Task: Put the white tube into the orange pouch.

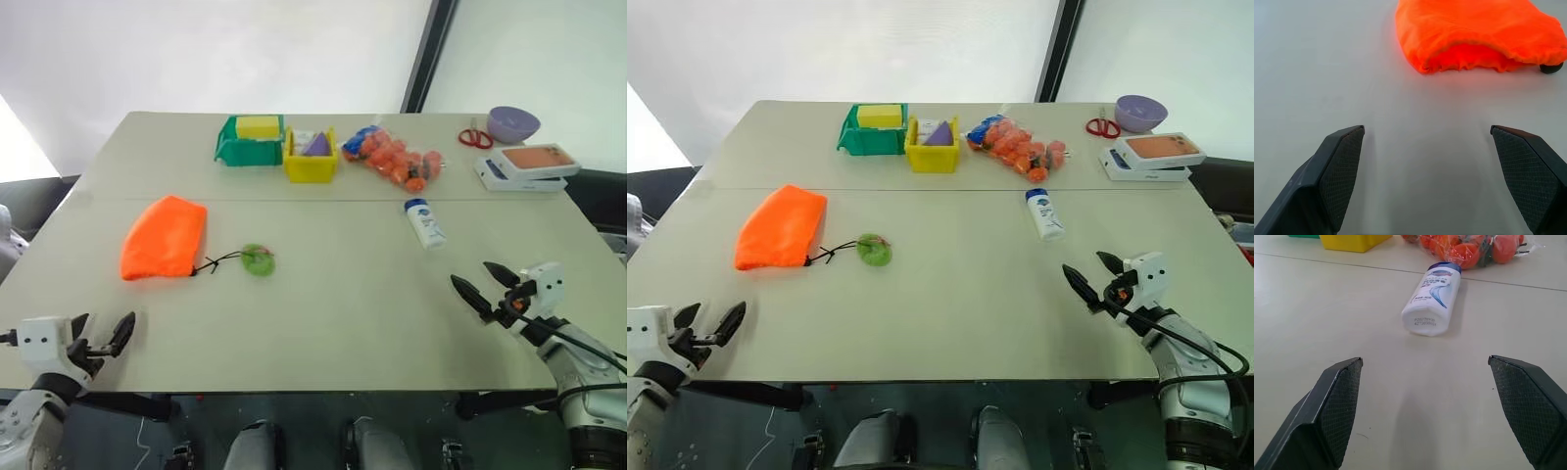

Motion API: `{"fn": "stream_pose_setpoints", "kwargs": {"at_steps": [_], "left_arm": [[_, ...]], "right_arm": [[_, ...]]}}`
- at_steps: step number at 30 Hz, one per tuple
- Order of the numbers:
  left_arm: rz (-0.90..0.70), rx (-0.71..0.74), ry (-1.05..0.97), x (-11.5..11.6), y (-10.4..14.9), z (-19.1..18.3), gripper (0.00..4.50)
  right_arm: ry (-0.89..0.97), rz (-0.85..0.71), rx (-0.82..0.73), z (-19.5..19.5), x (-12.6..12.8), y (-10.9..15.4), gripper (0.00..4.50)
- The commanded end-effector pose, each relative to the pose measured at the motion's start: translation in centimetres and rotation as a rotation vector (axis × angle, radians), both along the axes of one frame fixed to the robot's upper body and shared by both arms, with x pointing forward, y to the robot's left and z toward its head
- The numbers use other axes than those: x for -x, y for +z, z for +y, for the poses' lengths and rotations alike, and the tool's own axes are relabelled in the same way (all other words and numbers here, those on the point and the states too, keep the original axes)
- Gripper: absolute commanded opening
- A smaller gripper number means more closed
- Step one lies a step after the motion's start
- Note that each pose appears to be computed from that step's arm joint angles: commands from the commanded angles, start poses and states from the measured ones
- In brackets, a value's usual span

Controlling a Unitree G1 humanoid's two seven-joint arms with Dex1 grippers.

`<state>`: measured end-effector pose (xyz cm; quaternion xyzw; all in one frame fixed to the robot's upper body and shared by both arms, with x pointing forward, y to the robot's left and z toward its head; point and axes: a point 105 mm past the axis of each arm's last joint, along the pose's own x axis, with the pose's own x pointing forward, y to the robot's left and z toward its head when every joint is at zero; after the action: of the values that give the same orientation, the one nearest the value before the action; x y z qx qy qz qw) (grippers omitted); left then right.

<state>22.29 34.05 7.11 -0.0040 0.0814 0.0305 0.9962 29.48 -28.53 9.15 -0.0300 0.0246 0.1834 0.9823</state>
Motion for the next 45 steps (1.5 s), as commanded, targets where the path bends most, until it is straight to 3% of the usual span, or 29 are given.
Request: {"fn": "stream_pose_setpoints", "kwargs": {"at_steps": [1, 7, 14, 25, 29, 45], "left_arm": [[-0.032, -0.014, 0.010, -0.1, 0.9, 0.5, 4.43], [-0.046, -0.035, 0.041, -0.2, 1.3, 0.7, 4.43], [-0.084, -0.158, 0.006, -0.5, 2.3, -0.5, 4.43], [-0.132, -0.686, -0.093, -3.5, 4.6, -1.1, 4.43], [-0.135, -0.802, -0.102, -5.0, 4.8, -0.8, 4.43], [-0.154, -0.871, -0.078, -8.1, 4.6, -0.4, 4.43]], "right_arm": [[0.017, -0.056, 0.021, 0.3, -0.3, 1.5, 4.29], [0.033, -0.054, 0.021, 0.7, -0.7, 1.5, 4.29], [0.140, -0.054, -0.001, 3.2, -0.9, 1.7, 4.29], [0.502, -0.039, -0.015, 11.3, 1.5, 3.2, 4.29], [0.557, -0.071, -0.020, 13.4, 1.7, 3.8, 4.29], [0.586, -0.101, -0.042, 15.4, 1.7, 4.5, 4.29]]}}
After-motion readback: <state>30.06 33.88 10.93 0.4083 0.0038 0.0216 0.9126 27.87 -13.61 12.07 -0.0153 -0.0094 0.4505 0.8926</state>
